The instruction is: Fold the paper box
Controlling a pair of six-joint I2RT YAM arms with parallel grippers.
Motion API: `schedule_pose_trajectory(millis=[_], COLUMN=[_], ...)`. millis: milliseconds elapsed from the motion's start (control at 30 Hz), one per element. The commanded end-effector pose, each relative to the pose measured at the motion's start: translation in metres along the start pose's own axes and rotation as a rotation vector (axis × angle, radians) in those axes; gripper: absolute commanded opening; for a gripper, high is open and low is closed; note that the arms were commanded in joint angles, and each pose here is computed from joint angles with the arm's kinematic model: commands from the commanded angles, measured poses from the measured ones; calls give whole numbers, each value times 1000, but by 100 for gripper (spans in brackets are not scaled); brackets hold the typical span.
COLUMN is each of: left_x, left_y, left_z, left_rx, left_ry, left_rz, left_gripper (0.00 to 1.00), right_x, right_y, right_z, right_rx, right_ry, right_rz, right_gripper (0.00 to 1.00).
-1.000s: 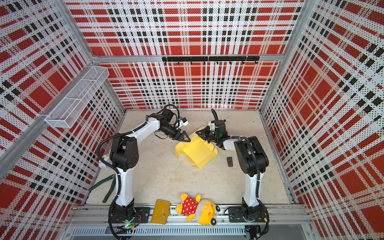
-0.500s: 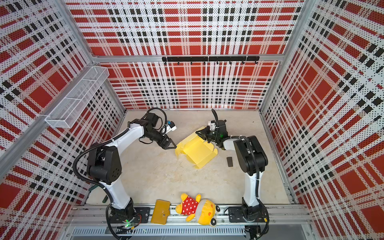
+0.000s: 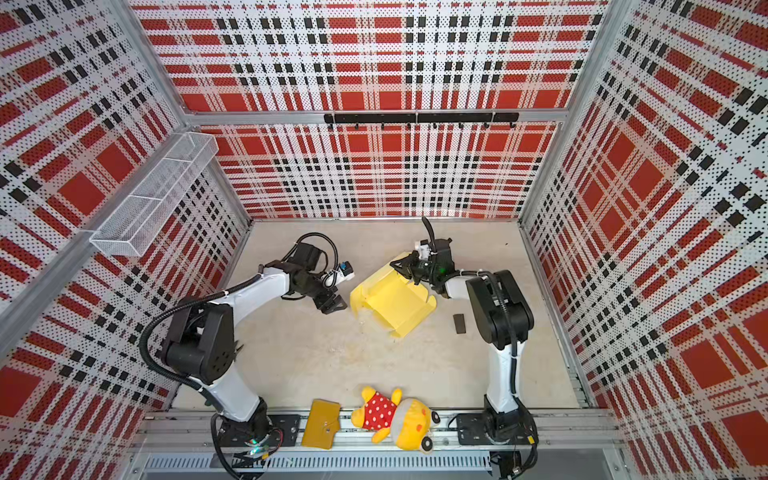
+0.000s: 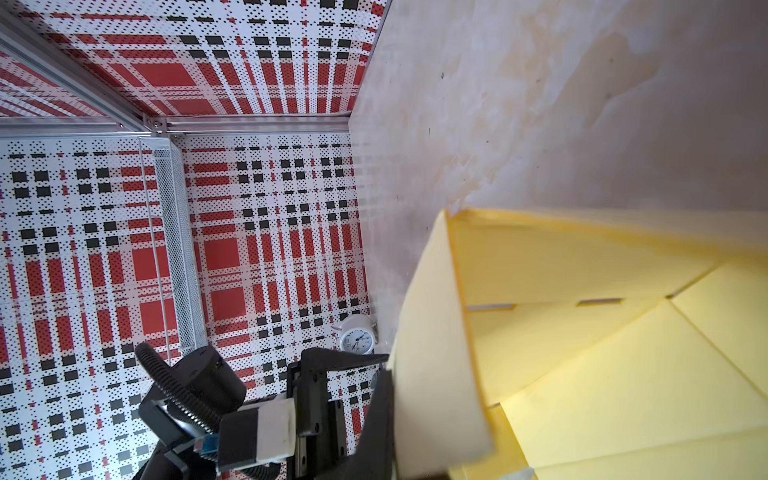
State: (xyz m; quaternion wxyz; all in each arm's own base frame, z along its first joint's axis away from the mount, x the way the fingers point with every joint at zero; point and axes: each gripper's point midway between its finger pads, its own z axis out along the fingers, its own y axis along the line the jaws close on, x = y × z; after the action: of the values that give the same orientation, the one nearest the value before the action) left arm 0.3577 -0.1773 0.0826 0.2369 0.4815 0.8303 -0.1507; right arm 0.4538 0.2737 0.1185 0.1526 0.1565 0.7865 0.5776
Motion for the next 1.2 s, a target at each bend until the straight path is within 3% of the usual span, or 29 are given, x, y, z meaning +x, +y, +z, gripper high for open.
schedule_pose_trajectory(millis=[0,267,833,1167], left_x=[-28,-49,-71,-82], left_y=[4,-24,-24,-19], left_z=[2,13,24,31], left_rx=[-35,58,52,40], left_ry=[-79,-115,-136,-204], left_rz=[49,78,-107,-266], left_gripper=[67,61,54,61], right_x=[-6,-9,-19,-25], right_y=[-5,-15,-21,-26], right_z=[5,7,7,1], right_rx=[1,8,6,6], right_ry=[-5,-12,-37,-48], right_rz=[-7,7,29,33], right_gripper=[2,1,0,0])
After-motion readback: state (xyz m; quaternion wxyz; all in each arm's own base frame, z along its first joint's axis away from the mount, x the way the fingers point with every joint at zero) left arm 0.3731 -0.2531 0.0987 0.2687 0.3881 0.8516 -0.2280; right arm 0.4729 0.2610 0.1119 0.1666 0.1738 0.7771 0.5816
